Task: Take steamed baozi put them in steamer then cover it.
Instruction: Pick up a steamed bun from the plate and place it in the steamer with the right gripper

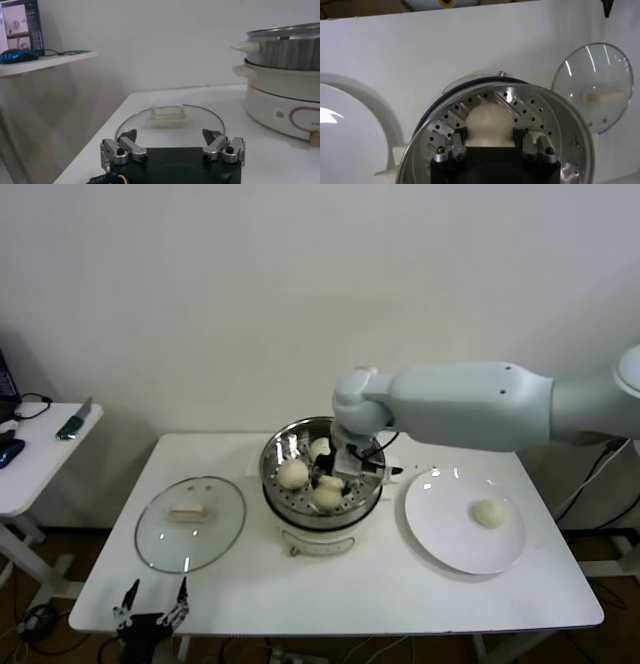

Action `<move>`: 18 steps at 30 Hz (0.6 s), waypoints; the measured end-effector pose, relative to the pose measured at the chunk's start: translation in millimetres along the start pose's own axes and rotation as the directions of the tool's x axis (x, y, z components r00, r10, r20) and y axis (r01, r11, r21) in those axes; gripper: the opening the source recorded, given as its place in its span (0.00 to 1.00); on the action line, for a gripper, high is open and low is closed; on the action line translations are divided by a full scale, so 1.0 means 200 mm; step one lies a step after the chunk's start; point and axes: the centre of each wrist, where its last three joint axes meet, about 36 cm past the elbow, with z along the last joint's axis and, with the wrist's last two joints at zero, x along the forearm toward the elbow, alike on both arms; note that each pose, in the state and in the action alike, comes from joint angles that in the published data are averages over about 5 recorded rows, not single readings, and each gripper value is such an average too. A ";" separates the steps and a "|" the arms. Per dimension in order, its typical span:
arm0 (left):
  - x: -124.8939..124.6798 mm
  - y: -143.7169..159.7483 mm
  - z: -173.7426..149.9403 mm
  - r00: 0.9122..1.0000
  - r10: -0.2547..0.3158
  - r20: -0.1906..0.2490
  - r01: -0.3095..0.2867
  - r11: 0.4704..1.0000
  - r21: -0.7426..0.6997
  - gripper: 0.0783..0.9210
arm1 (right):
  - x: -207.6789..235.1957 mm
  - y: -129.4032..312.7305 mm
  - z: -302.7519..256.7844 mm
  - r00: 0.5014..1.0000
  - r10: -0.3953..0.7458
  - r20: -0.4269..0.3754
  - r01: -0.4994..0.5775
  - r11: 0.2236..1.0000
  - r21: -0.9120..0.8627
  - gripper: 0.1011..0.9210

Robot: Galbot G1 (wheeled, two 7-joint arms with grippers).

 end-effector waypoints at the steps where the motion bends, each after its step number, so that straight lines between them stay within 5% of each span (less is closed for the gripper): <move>1: 0.00 0.00 0.00 1.000 0.000 0.000 0.000 1.000 0.000 0.88 | -0.02 0.00 0.00 1.000 -0.002 0.001 0.002 1.000 0.001 0.62; 12: 0.00 0.00 0.00 1.000 0.000 0.003 0.000 1.000 -0.001 0.88 | -0.15 -0.02 -0.01 1.000 -0.002 0.020 0.002 1.000 0.003 0.63; 18: 0.00 0.00 -0.01 1.000 0.001 0.005 -0.001 1.000 0.000 0.88 | -0.15 -0.03 -0.01 1.000 0.011 0.026 -0.011 1.000 -0.002 0.74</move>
